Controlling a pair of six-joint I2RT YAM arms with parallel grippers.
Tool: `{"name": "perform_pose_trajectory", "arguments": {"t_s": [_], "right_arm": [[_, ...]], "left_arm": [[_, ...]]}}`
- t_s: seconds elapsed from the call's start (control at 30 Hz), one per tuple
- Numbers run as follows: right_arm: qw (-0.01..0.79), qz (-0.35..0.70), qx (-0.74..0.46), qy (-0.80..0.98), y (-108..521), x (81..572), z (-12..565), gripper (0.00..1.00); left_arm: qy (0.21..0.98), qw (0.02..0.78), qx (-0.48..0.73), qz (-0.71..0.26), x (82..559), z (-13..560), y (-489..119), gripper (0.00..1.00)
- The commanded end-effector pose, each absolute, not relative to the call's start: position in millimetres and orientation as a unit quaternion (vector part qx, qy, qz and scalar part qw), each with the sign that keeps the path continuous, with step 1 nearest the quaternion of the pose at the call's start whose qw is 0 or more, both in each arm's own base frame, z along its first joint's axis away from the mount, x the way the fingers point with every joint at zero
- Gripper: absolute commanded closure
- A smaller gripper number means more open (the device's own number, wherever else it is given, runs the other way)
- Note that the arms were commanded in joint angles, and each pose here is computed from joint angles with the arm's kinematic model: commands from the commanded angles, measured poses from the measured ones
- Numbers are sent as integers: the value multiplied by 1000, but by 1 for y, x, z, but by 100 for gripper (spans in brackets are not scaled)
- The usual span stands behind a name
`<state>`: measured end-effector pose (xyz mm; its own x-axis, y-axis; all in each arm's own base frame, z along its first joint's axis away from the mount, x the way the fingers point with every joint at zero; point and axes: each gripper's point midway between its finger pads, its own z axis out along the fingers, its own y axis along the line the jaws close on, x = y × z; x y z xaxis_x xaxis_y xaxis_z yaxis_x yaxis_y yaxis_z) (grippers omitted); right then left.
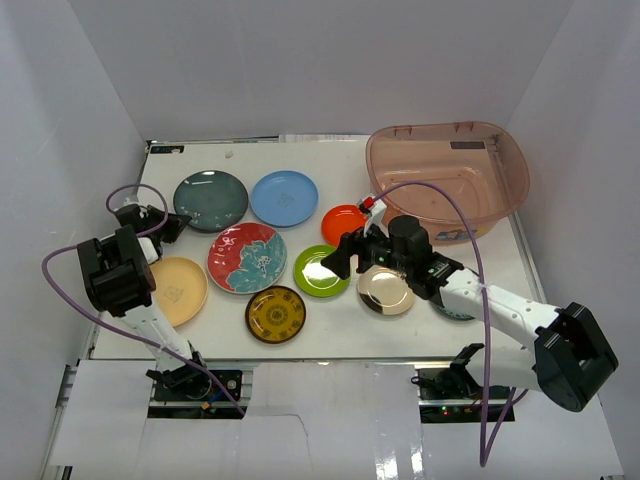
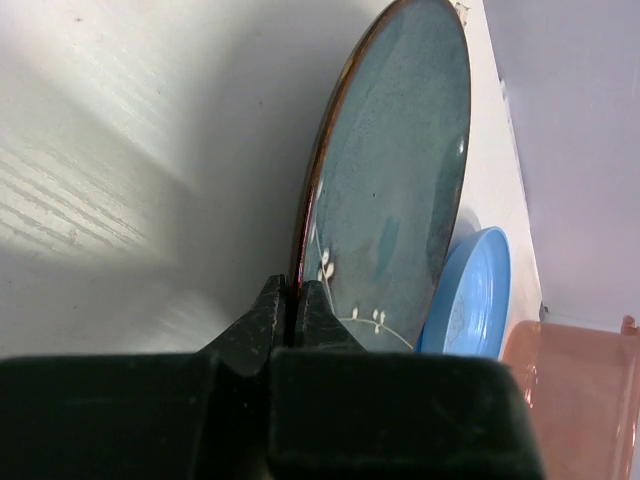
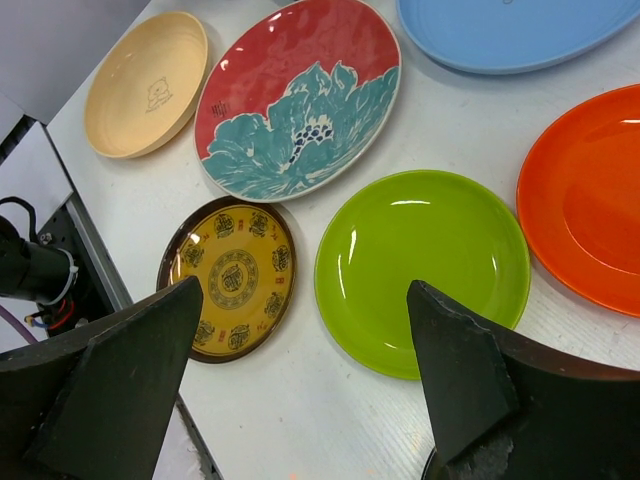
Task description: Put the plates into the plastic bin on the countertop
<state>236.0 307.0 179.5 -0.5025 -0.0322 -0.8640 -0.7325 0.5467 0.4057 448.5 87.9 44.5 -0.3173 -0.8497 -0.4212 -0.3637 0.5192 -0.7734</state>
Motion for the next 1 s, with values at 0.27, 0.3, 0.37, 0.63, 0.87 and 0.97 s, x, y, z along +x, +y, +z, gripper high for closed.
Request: {"name": "perform_pose_trajectory", "arguments": {"t_s": [0.27, 0.3, 0.37, 0.63, 0.87, 0.97], "right_arm": [[420, 446, -258, 747, 340, 247, 206, 4], [423, 456, -261, 739, 346, 250, 218, 6], [414, 460, -259, 741, 355, 256, 218, 7], [438, 473, -240, 726, 388, 303, 263, 10], [435, 463, -194, 747, 378, 347, 258, 10], [433, 452, -174, 760, 365, 357, 245, 10]], "left_arm": [[668, 571, -352, -323, 445, 179, 85, 100], [657, 583, -347, -329, 442, 193, 83, 100], [632, 607, -342, -340, 430, 224, 78, 100], [658, 580, -291, -383, 387, 245, 5, 100], [679, 523, -202, -473, 341, 245, -70, 100], [676, 513, -162, -504, 327, 257, -91, 100]]}}
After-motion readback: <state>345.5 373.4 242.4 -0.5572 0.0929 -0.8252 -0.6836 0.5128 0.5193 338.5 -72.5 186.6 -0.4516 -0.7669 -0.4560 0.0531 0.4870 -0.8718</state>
